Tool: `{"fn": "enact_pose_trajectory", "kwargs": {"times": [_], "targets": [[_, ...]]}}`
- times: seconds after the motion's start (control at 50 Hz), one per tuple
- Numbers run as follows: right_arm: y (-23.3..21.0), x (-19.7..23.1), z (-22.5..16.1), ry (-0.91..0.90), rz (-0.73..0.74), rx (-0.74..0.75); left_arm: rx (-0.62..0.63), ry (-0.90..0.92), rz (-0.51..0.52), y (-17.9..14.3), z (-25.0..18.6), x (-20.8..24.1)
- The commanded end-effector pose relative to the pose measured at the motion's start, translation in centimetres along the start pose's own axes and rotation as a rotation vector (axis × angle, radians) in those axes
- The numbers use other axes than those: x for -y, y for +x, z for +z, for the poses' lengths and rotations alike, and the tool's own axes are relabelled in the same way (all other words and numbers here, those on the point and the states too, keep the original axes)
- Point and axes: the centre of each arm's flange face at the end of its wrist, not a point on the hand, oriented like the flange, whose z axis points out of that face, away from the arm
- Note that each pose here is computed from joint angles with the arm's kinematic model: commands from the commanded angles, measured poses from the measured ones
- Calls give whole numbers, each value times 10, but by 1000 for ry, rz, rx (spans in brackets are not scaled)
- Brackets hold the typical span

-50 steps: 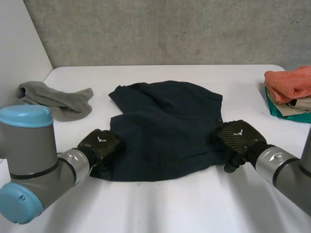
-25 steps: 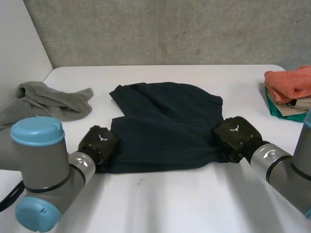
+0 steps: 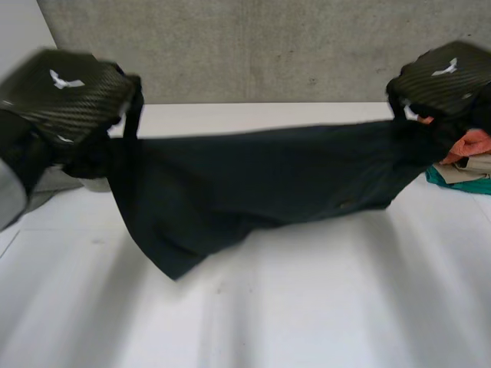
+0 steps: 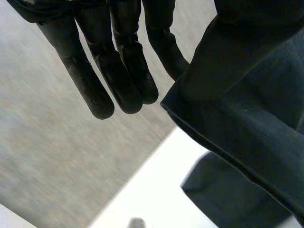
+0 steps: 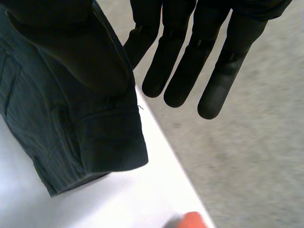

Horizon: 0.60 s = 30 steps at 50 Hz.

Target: Fold the laundry.

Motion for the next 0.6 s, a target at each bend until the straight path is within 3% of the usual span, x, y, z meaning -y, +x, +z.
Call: {"fn": "enact_pose_trajectory", "kwargs": {"times": [0.02, 0.1, 0.16, 0.2, 0.3, 0.38, 0.48, 0.6], "targets": [[-32, -41, 50, -149, 7, 135, -99, -189, -15, 25, 69, -50], [-40, -52, 85, -136, 21, 103, -40, -136, -7, 21, 126, -65], [-30, -40, 114, -13, 24, -15, 47, -15, 1, 4, 164, -55], [-8, -19, 130, 134, 27, -157, 134, 140, 5, -18, 181, -24], [45, 42, 137, 532, 37, -450, 317, 506, 9, -64, 181, 54], [73, 79, 124, 790, 12, -600, 438, 732, -4, -93, 161, 100], [78, 95, 118, 870, 7, -612, 432, 763, 4, -98, 148, 108], [67, 83, 127, 832, 46, -536, 384, 608, -19, -88, 148, 70]]}}
